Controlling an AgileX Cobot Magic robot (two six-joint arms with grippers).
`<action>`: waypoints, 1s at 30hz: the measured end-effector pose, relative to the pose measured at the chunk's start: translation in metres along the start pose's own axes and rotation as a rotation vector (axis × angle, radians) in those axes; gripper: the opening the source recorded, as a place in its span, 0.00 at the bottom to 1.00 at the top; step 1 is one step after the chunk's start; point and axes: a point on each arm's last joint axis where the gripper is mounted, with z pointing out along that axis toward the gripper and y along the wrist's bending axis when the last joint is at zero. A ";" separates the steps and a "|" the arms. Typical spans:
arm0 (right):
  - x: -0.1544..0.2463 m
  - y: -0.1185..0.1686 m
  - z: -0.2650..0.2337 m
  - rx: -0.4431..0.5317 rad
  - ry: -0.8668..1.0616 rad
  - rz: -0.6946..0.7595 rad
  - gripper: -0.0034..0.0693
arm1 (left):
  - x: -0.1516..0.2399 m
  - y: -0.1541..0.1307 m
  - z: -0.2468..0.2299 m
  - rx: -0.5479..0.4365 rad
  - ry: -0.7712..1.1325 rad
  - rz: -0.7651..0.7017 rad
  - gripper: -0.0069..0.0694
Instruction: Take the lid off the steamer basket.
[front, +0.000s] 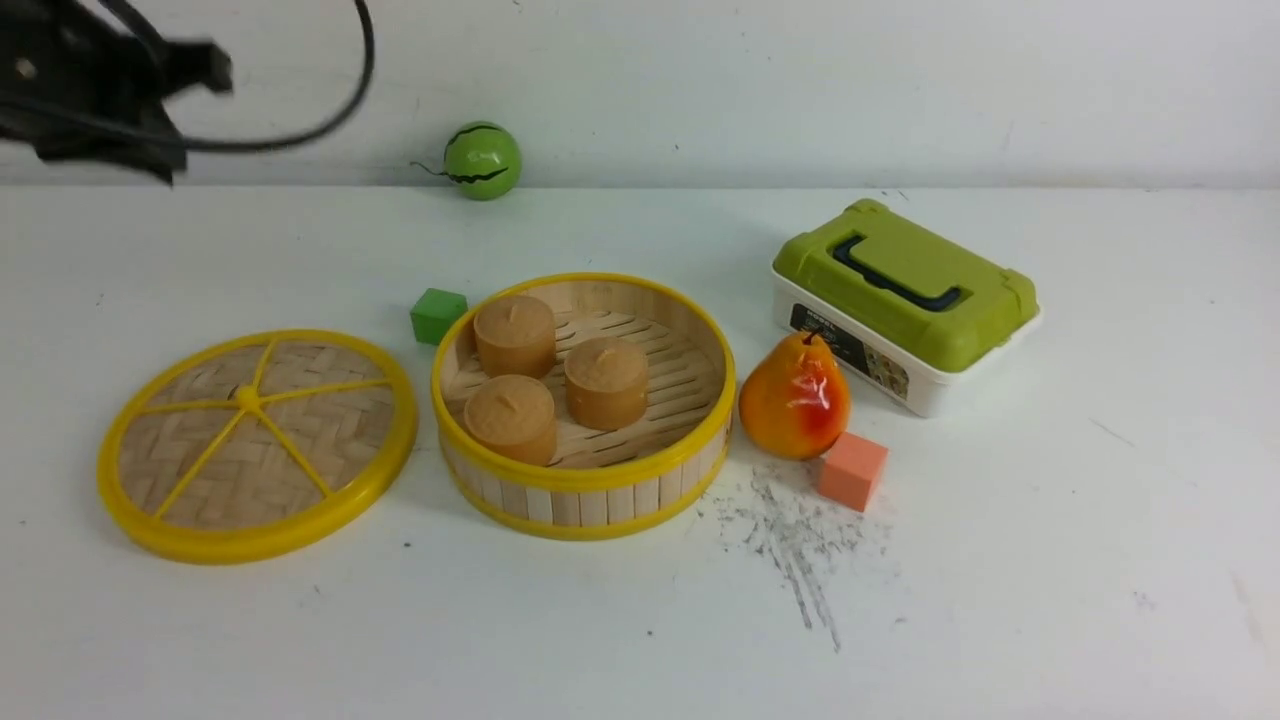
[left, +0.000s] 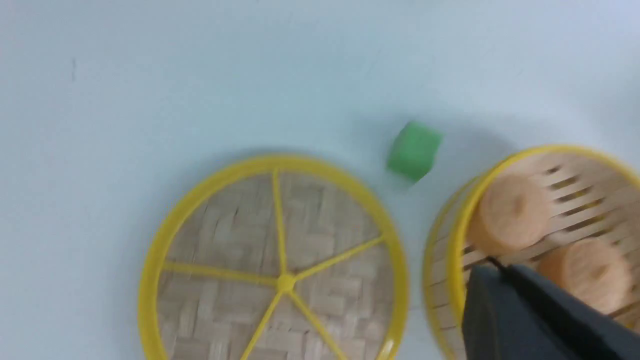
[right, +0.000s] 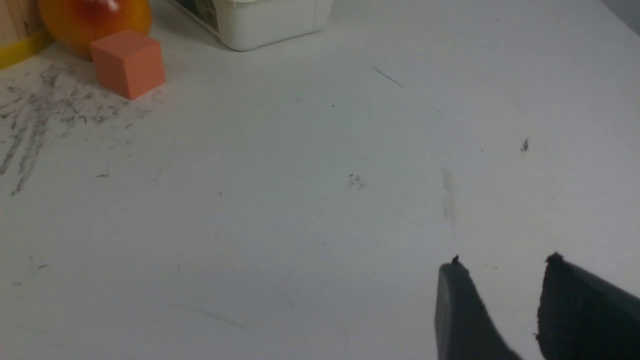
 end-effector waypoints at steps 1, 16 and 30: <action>0.000 0.000 0.000 0.000 0.000 0.000 0.38 | -0.003 -0.005 -0.026 0.024 -0.073 0.013 0.07; 0.000 0.000 0.000 0.000 0.000 0.000 0.38 | 0.130 0.001 -0.140 0.044 -0.400 0.067 0.07; 0.000 0.000 0.000 0.000 0.000 0.000 0.38 | 0.252 0.034 -0.078 -0.066 -0.370 0.206 0.07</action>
